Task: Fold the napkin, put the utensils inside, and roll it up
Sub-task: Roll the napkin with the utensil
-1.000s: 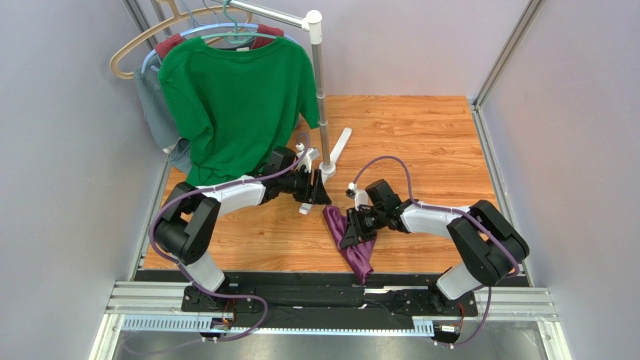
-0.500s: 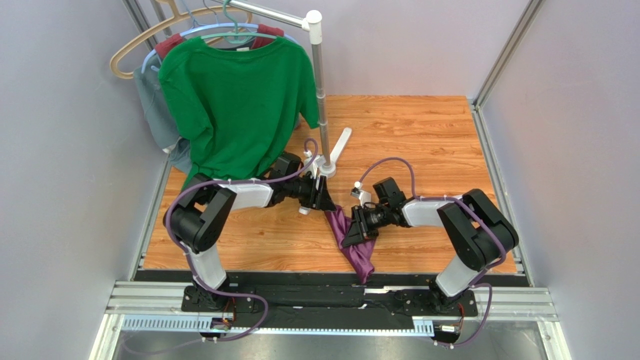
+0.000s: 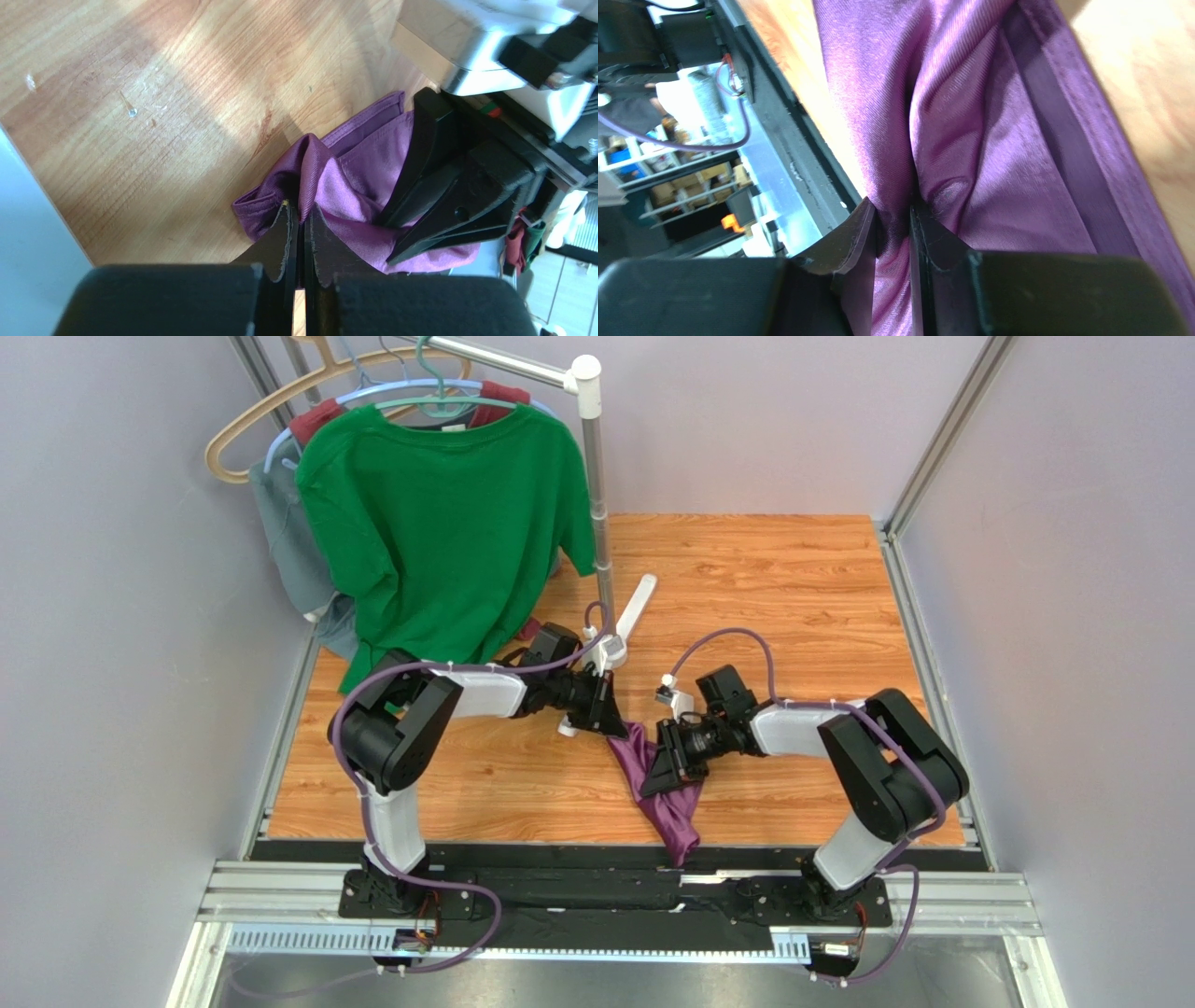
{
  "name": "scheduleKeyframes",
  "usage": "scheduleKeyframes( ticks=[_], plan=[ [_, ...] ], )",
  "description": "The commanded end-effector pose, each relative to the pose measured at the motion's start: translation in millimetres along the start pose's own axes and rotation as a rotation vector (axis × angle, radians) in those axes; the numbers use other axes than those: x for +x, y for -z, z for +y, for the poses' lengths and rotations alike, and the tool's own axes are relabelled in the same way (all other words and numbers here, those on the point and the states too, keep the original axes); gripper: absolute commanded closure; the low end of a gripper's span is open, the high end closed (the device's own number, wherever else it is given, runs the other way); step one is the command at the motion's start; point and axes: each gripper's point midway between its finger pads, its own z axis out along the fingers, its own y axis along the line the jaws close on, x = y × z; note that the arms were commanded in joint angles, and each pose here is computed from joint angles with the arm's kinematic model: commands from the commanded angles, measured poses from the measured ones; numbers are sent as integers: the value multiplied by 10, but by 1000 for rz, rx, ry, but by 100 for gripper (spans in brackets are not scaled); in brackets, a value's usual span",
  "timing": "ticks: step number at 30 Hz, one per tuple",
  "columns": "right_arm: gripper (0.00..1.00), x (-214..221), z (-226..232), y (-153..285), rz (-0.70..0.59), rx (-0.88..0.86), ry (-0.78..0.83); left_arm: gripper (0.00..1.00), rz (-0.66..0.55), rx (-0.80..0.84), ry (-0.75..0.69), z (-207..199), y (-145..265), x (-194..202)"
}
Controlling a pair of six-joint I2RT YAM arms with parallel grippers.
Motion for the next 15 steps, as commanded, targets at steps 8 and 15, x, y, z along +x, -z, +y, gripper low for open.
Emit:
scheduleKeyframes(
  ticks=[8, 15],
  plan=[
    [53, -211, 145, 352, -83, 236, 112, 100, 109, -124, 5, 111, 75, 35],
    [45, -236, 395, 423, -159, 448, 316, 100, 132, -126, 13, 93, 52, 12]
  ],
)
